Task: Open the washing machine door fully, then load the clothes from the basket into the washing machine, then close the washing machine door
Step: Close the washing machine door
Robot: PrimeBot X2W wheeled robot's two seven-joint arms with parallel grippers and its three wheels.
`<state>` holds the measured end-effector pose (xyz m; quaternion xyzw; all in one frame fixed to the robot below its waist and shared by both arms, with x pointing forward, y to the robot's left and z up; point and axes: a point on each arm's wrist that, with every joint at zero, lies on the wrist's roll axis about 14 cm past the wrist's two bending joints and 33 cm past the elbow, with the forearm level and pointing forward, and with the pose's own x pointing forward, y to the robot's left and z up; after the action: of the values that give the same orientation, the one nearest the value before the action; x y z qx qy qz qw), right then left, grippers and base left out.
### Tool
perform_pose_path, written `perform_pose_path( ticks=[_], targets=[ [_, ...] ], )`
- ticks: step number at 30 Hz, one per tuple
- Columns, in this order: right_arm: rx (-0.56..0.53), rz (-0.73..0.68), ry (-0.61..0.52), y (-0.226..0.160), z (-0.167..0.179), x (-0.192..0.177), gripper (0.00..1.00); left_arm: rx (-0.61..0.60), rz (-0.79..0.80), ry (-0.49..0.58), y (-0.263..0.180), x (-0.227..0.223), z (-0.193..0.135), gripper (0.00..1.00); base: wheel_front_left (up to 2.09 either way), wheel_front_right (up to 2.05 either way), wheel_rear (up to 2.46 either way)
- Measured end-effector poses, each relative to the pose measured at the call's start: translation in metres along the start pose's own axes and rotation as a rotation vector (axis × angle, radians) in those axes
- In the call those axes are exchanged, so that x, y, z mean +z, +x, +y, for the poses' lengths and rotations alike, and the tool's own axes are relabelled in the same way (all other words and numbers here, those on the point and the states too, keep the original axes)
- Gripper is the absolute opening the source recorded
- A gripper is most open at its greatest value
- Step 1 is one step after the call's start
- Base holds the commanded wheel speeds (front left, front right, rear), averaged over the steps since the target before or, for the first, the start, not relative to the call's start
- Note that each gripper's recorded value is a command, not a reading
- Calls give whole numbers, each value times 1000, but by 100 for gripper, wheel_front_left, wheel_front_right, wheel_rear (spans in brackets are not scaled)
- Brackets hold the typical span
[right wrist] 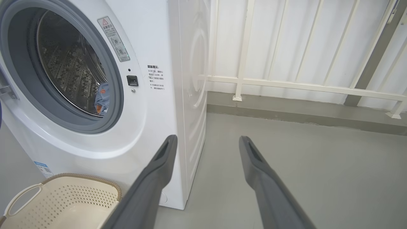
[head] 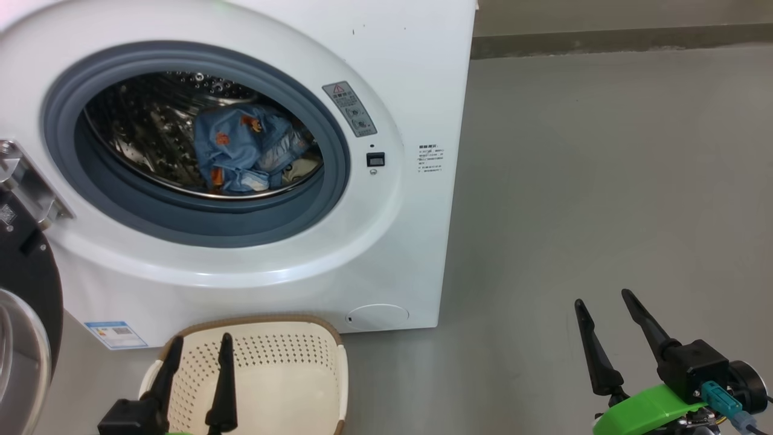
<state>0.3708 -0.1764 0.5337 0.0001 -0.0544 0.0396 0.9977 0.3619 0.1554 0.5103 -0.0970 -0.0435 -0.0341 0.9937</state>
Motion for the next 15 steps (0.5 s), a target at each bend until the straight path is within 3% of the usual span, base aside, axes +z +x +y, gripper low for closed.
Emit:
perform_pose_path(
  ticks=[15],
  targets=[
    [9,-3,2,1,3,1,100,16,5,-2,-6,-1,4,100,0,0,0]
  ],
)
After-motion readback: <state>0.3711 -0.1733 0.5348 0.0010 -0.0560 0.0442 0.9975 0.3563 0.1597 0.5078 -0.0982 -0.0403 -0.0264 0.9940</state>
